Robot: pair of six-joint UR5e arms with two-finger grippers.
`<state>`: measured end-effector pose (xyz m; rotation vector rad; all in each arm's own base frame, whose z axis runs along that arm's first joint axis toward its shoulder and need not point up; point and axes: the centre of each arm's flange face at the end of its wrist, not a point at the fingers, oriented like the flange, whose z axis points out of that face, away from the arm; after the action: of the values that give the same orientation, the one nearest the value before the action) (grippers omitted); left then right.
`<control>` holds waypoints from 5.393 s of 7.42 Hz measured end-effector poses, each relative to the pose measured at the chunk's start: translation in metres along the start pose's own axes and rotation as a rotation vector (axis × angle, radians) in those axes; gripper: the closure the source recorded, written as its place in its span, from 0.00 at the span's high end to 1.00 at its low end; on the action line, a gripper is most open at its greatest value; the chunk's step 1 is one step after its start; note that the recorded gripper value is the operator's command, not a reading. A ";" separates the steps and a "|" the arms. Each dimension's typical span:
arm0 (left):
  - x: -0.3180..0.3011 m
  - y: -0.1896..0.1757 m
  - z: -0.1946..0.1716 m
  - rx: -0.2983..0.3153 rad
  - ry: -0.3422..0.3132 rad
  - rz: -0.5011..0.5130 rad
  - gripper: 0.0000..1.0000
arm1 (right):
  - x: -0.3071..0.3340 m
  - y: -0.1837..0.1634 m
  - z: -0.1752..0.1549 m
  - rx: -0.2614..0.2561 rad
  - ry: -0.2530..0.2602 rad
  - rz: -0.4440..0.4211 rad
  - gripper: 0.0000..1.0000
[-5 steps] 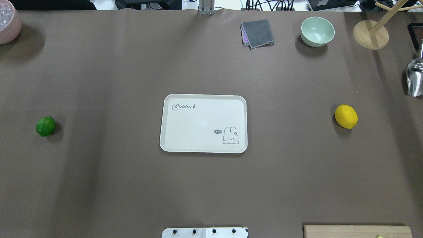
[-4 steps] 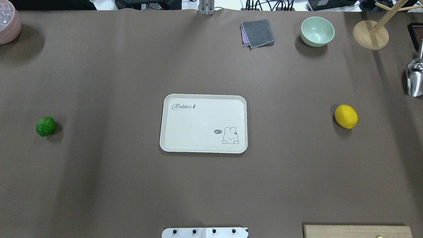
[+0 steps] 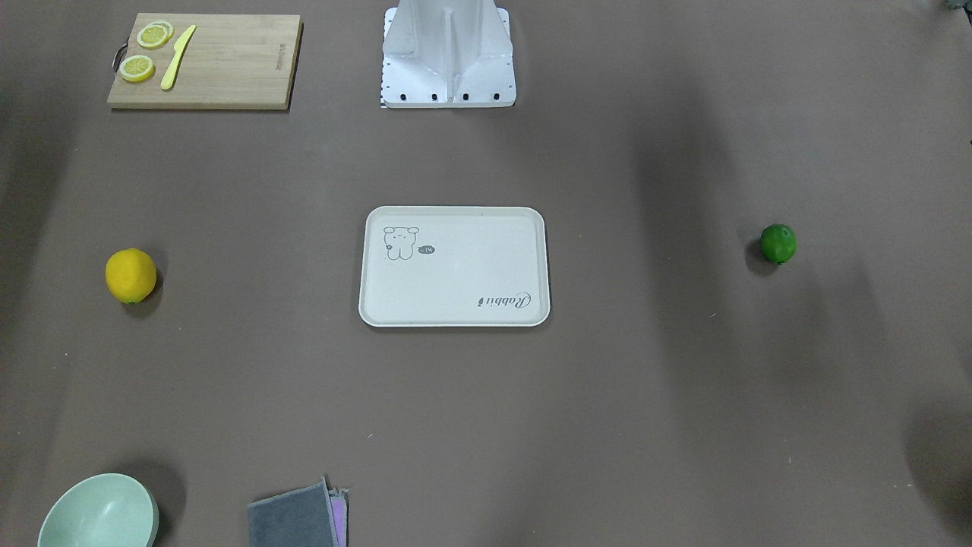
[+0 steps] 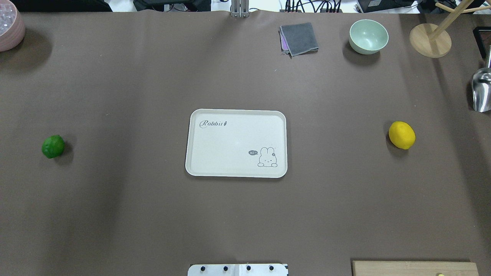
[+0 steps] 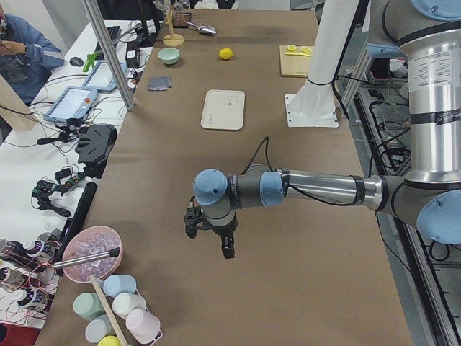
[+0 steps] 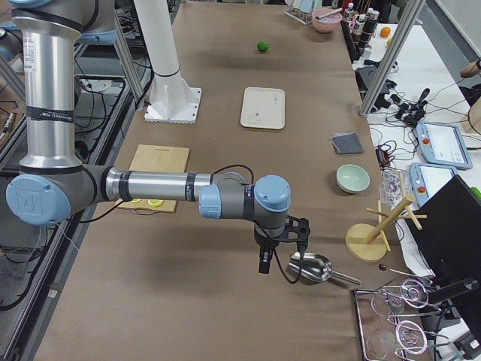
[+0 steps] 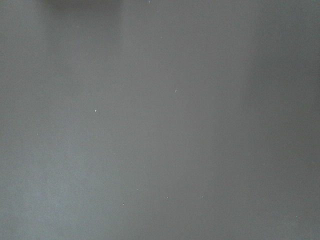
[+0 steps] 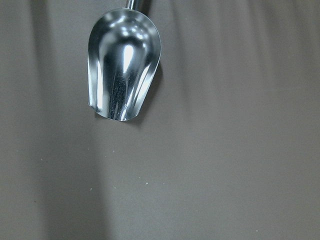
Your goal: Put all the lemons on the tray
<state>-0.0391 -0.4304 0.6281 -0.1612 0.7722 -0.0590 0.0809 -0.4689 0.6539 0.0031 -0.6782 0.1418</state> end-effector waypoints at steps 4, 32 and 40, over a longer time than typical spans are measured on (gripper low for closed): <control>0.135 -0.052 -0.008 -0.002 0.042 -0.005 0.98 | -0.009 -0.003 -0.008 0.027 -0.013 -0.022 1.00; 0.307 -0.055 -0.073 -0.065 0.051 0.026 0.00 | -0.377 0.033 0.107 -0.039 -0.144 -0.255 0.00; 0.486 -0.044 -0.095 -0.086 0.010 -0.040 0.00 | -0.729 0.109 0.080 0.027 -0.316 -0.164 0.00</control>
<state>0.2425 -0.5396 0.2331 -0.2580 0.7818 -0.0643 -0.5447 -0.4596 0.2555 0.1089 -0.9876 -0.0084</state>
